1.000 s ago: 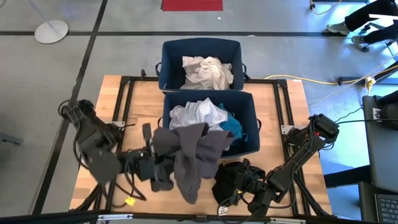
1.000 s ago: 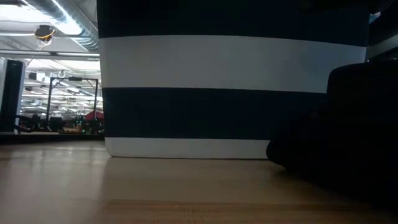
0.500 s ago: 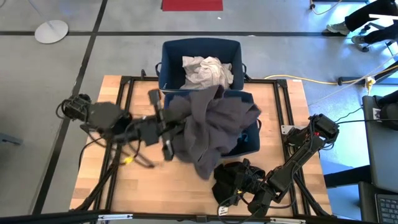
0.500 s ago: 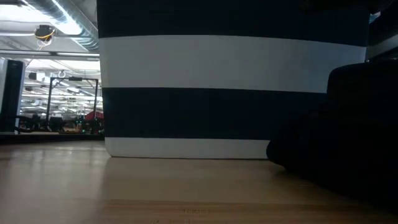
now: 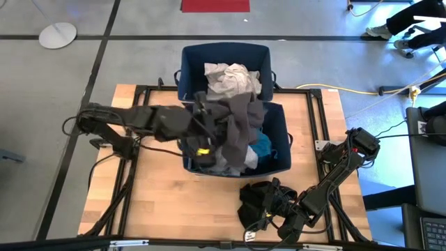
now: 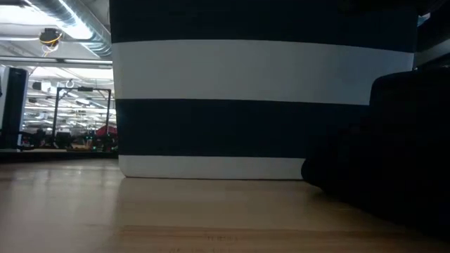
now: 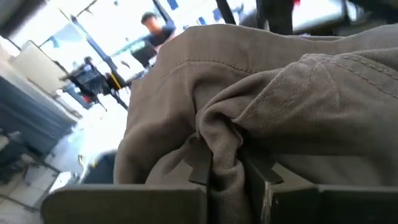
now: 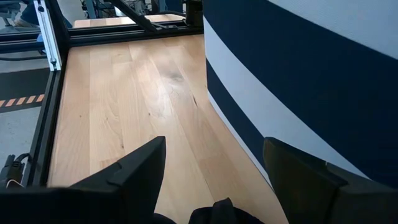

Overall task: Sort clothes
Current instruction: Put the gray shorts into the bottom blue laundry bin

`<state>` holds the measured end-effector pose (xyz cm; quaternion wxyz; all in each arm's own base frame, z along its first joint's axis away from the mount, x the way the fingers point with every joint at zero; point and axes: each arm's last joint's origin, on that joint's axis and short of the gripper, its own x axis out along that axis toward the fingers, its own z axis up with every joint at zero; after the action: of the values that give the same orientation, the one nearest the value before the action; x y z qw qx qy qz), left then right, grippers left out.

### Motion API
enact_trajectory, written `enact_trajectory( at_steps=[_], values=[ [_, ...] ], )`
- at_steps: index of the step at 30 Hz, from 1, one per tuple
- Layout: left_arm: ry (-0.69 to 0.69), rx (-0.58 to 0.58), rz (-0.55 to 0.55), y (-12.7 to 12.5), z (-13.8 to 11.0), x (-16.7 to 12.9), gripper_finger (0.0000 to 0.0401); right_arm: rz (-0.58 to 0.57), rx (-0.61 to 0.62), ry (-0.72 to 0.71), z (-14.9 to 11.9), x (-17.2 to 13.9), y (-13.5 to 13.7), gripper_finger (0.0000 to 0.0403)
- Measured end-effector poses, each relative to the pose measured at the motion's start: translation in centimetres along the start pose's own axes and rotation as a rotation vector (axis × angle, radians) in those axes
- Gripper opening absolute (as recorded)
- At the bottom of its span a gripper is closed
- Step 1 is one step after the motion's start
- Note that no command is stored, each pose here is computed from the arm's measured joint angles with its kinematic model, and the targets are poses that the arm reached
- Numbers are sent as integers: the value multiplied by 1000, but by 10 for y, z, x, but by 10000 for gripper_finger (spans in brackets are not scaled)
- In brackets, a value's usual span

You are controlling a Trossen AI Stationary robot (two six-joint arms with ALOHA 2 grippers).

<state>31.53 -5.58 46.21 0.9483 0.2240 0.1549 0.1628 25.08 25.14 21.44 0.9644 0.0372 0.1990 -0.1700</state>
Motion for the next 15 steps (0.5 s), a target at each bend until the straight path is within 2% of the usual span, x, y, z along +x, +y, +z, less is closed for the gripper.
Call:
enact_trajectory(
  at_steps=[8,15],
  values=[
    [141,120,-135,-42,-62,35,30,-2,-3,0,0,0,0,271],
    [202,46,-187,-60,-119,60,35,-7,-3,-6,0,0,0,271]
  ],
)
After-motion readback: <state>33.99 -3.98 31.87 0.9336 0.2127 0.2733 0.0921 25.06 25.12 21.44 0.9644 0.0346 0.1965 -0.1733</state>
